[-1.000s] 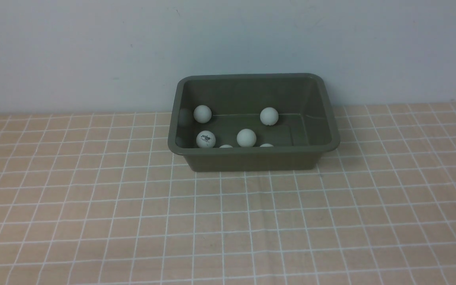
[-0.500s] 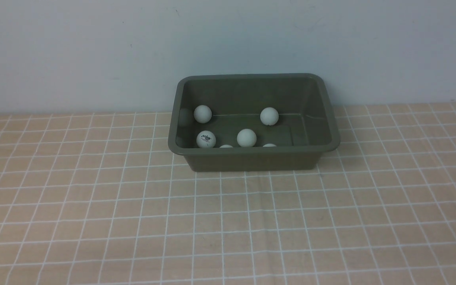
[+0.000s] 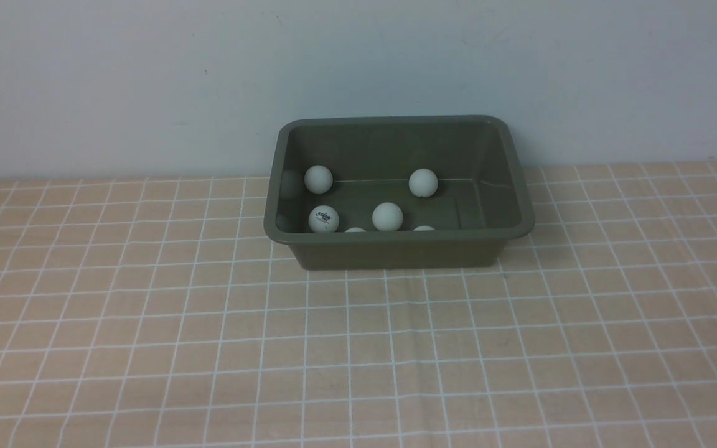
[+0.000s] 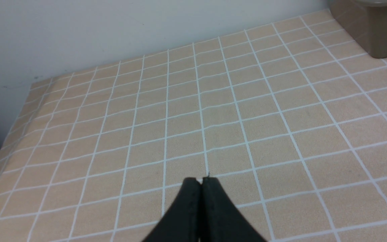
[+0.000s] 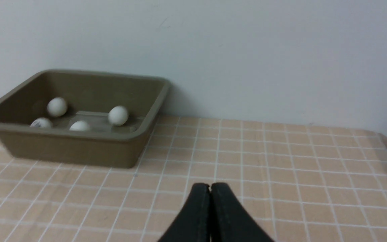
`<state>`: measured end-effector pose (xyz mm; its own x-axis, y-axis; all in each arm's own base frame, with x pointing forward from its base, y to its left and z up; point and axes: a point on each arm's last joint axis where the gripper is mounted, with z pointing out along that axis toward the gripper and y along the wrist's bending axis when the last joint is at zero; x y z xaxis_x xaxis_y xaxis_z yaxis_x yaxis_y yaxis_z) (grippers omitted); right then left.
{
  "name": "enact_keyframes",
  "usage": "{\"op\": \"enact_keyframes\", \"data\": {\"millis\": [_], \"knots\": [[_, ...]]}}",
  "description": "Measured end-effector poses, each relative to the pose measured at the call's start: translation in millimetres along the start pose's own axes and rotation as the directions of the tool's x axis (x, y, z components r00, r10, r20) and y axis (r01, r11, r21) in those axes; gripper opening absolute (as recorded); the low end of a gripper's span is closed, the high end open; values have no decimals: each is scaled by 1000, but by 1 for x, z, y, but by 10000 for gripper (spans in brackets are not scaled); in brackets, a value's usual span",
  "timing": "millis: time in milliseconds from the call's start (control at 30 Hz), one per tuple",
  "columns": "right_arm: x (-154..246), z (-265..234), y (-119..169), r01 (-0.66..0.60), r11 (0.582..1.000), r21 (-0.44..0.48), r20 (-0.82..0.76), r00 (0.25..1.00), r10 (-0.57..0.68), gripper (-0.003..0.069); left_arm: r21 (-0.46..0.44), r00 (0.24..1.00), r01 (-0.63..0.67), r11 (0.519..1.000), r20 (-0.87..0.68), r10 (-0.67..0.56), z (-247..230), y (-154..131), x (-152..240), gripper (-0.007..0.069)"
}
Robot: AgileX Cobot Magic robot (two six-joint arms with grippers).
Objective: Put the table tennis balls into the box on the light coffee tablecloth.
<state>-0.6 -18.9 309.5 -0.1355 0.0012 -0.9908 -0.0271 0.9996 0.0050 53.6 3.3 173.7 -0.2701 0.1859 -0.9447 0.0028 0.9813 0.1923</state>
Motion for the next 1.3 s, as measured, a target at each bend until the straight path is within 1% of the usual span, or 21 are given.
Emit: {"op": "enact_keyframes", "data": {"millis": [100, 167, 200, 300, 400, 533, 633, 767, 1000, 1300], "knots": [[0, 7, 3, 10, 990, 139, 104, 994, -25, -17, 0, 1000, 0, 1000, 0, 0, 0, 0, 0, -69], [9, 17, 4, 18, 985, 173, 134, 990, -41, -17, 0, 1000, 0, 1000, 0, 0, 0, 0, 0, -69], [16, 23, 5, 22, 982, 188, 125, 991, -47, -17, 0, 1000, 0, 1000, 0, 0, 0, 0, 0, -69], [55, 49, 7, 27, 985, 170, 96, 994, -44, -17, 0, 1000, 0, 1000, -1, 0, 0, 0, 0, -69], [85, 63, 9, 33, 989, 143, 78, 996, -44, -17, 0, 1000, 0, 1000, -1, 0, 0, 0, 0, -69], [105, 72, 11, 60, 991, 117, 90, 993, -70, -17, 0, 1000, 0, 1000, -1, 0, 0, 0, 0, -69], [105, 72, 11, 68, 991, 114, 103, 991, -80, -17, 0, 1000, 0, 1000, -1, 0, 0, 0, 0, -69], [109, 72, 10, 63, 991, 121, 70, 995, -71, -17, 0, 1000, 0, 1000, -1, 0, 0, 0, 0, -69], [115, 72, 9, 1, 991, 134, 9, 1000, -2, -17, 0, 1000, 0, 1000, -1, 0, 0, 0, 0, -69], [118, 72, 8, -6, 990, 141, -17, 1000, 8, -17, 0, 1000, 0, 1000, -1, 0, 0, 0, 0, -69]]}}
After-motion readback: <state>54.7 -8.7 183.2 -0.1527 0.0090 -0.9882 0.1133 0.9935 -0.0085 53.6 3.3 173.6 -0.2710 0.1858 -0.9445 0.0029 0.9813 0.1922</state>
